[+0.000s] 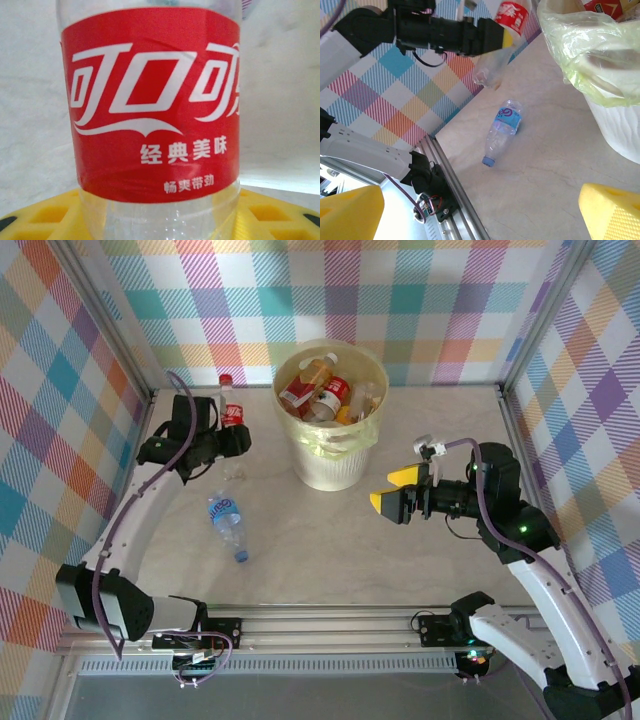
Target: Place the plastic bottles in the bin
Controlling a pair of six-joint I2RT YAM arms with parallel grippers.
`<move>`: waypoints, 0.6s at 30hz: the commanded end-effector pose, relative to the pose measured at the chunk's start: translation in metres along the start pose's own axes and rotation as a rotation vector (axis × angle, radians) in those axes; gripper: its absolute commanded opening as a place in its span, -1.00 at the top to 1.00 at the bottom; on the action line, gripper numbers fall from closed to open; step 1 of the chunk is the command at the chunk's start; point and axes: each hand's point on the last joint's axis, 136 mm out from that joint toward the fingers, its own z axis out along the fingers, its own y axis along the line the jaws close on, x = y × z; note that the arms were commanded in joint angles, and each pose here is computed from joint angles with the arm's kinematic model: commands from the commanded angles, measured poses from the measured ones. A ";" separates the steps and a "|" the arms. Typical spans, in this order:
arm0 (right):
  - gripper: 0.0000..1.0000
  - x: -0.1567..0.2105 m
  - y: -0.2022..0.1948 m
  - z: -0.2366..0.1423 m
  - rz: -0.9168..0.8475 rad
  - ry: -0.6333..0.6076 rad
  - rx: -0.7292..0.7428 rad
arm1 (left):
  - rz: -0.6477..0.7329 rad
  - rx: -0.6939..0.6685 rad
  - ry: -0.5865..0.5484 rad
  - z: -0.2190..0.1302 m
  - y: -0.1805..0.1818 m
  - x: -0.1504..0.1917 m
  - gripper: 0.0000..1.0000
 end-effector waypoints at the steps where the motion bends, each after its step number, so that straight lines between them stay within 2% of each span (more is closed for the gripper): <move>1: -0.99 -0.007 0.006 -0.005 -0.035 -0.055 -0.004 | 0.091 0.189 -0.087 -0.035 -0.038 -0.029 -0.12; 10: -0.99 -0.016 0.019 -0.014 -0.074 -0.120 -0.034 | 0.263 0.424 -0.198 -0.078 -0.099 -0.062 -0.12; 14: -0.99 -0.024 0.015 -0.022 -0.087 -0.189 0.015 | 0.305 0.459 -0.201 -0.082 -0.118 -0.072 -0.12; 18: -0.99 -0.024 0.026 -0.029 -0.146 -0.236 -0.020 | 0.343 0.485 -0.202 -0.083 -0.136 -0.081 -0.12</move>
